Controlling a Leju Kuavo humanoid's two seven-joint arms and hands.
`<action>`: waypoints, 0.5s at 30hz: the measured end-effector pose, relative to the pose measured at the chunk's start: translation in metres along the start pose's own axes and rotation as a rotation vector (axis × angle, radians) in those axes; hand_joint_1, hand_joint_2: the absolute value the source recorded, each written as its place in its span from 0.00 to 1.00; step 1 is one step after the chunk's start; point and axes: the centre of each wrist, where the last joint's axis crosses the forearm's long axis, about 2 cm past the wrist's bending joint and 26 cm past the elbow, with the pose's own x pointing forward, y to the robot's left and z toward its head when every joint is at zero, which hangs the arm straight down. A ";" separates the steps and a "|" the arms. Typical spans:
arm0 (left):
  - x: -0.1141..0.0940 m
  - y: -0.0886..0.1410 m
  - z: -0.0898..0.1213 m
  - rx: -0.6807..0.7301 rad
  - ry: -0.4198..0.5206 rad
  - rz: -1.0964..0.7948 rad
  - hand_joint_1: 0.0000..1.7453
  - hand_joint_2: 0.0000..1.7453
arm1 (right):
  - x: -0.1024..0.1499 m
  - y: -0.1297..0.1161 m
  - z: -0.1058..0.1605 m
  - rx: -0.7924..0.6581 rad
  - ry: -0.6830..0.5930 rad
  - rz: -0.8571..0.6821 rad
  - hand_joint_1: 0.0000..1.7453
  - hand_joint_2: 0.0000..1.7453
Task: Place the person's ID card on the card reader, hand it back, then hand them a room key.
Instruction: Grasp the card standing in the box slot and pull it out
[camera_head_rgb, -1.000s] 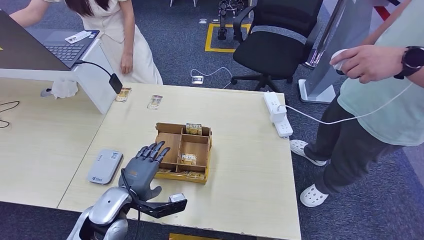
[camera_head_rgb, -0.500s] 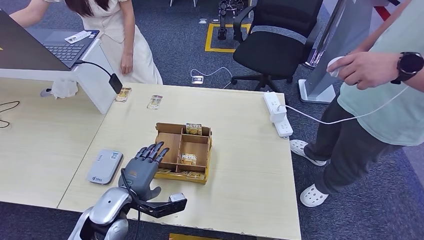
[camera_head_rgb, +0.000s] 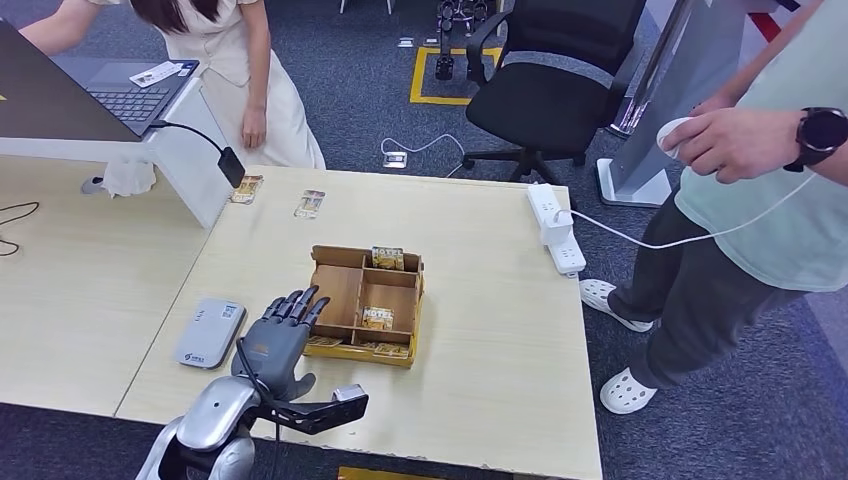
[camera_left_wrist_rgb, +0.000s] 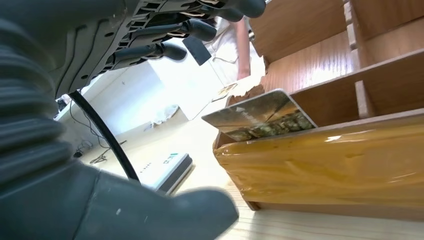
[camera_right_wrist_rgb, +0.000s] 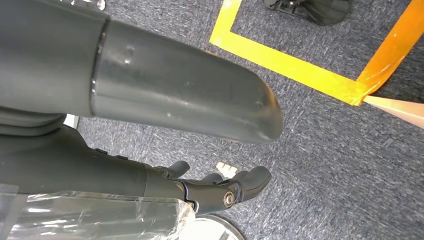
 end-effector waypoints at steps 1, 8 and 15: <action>-0.001 0.000 0.000 -0.003 0.003 0.000 0.31 1.00 | 0.000 0.000 0.000 -0.001 -0.001 -0.001 0.00 0.00; -0.004 -0.001 -0.001 -0.015 0.014 0.005 1.00 1.00 | 0.002 -0.002 0.001 -0.007 -0.007 0.001 0.00 0.00; -0.005 -0.002 -0.001 -0.022 0.019 0.009 0.91 1.00 | 0.004 -0.003 0.000 -0.007 -0.016 0.004 0.00 0.00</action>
